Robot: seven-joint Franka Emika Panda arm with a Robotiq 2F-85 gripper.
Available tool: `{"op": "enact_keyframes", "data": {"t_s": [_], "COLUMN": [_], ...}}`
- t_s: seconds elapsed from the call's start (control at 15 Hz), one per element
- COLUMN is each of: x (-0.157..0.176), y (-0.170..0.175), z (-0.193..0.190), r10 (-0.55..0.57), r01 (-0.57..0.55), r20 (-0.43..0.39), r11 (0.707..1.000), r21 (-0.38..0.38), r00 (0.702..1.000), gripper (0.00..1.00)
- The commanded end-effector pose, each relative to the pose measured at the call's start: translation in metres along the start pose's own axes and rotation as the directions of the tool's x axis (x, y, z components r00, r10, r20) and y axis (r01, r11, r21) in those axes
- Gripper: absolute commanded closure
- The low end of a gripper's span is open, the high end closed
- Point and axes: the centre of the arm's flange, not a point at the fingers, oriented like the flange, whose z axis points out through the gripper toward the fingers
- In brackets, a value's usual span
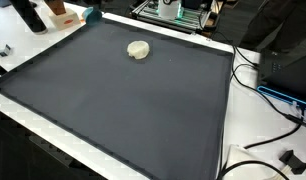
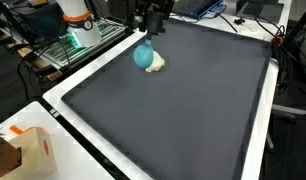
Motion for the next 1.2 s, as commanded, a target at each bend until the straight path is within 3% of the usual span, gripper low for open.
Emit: {"op": "enact_keyframes", "data": {"t_s": [0.0,0.27,0.53,0.8,1.13], "x": [-0.005,-0.013,-0.026,-0.036,-0.043], "y": [-0.022,-0.040,-0.060,-0.077,-0.094], "z": [0.027,0.058,0.086,0.108,0.120], "r10": [0.125,0.263,0.338,0.344,0.284], "r01": [-0.130,-0.267,-0.326,-0.314,-0.242], "r20": [-0.042,-0.051,-0.011,0.027,0.061], "r11": [0.980,0.933,0.898,0.885,0.897], "r21": [-0.150,-0.240,-0.297,-0.345,-0.369], "r00": [0.991,0.964,0.941,0.939,0.957], "gripper": [0.75,0.75,0.75,0.75,0.75]}}
